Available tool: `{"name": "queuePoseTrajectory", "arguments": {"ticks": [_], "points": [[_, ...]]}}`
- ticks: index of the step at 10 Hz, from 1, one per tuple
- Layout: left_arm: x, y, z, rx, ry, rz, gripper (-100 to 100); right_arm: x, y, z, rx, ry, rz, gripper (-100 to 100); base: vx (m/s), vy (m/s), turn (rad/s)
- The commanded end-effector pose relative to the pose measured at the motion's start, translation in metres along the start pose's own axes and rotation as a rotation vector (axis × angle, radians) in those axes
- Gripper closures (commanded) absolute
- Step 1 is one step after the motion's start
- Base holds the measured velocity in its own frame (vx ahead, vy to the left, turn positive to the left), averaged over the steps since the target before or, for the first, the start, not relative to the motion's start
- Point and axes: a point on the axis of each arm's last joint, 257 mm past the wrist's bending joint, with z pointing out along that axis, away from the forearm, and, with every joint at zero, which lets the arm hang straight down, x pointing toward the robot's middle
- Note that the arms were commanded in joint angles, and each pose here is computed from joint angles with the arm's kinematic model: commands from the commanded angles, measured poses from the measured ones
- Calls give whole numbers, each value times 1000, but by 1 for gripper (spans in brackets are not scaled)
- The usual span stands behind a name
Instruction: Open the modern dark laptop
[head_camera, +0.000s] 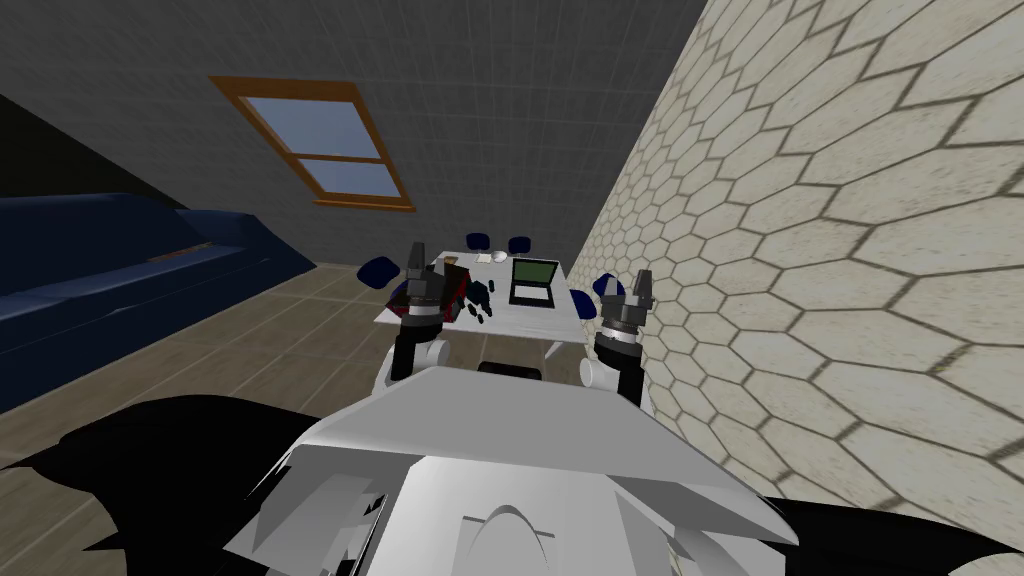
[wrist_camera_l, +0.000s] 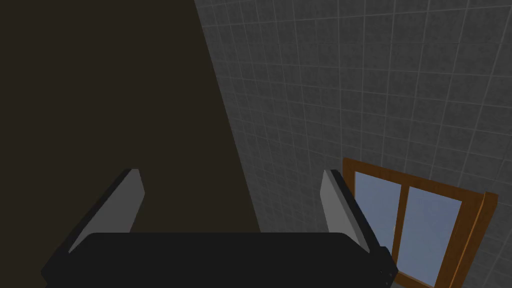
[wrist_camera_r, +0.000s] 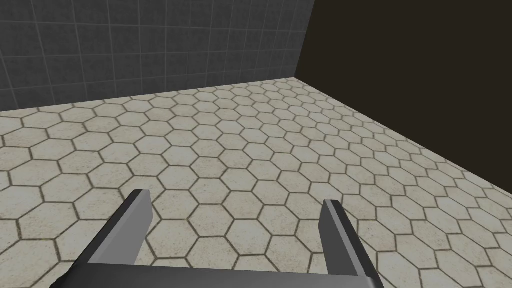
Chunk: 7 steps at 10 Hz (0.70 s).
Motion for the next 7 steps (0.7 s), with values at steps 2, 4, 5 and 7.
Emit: {"name": "queuePoseTrajectory", "arguments": {"ticks": [2, 4, 5, 7], "points": [[0, 0, 0, 0, 0, 0, 0, 0, 0, 0, 0, 0, 0, 0, 0, 0, 0], [0, 0, 0, 0, 0, 0, 0, 0, 0, 0, 0, 0, 0, 0, 0, 0, 0], [0, 0, 0, 0, 0, 0, 0, 0, 0, 0, 0, 0, 0, 0, 0, 0, 0], [0, 0, 0, 0, 0, 0, 0, 0, 0, 0, 0, 0, 0, 0, 0, 0, 0]]}}
